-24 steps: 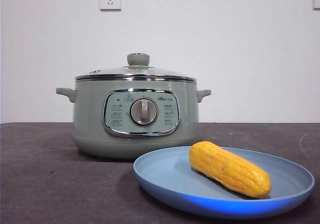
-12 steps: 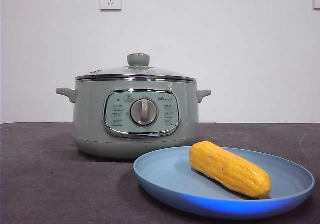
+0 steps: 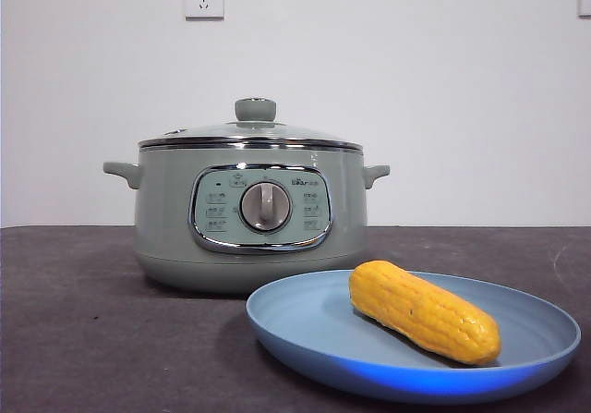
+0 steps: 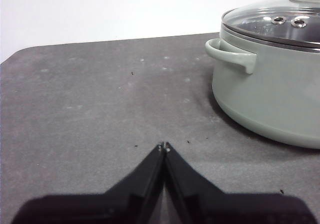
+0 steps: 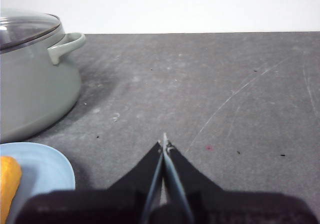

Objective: Take the corn out from the steamer,put the corn on the plate,close the lid

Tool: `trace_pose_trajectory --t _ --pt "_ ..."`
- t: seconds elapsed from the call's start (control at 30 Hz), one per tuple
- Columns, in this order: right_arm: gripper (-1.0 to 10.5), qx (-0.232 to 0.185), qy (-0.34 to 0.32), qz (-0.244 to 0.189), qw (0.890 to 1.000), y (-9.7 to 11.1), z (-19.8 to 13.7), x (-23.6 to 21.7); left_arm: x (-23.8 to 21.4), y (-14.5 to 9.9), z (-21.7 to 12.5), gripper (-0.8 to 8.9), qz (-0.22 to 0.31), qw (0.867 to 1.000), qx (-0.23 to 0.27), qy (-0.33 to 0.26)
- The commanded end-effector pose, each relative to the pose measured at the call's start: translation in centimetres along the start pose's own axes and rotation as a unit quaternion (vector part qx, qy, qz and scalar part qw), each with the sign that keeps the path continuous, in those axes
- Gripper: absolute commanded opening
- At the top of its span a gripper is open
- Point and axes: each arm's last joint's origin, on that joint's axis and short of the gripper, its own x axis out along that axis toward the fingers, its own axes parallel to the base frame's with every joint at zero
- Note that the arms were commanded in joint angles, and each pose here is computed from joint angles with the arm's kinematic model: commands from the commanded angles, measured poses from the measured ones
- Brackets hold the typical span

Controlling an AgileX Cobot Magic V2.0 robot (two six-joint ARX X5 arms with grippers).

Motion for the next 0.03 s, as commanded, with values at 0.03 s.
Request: trace_pose_trajectory --t 0.03 --pt "0.0 0.001 0.008 0.000 1.000 -0.01 -0.44 0.10 0.11 0.03 -0.40 -0.03 0.002 1.000 -0.003 0.004"
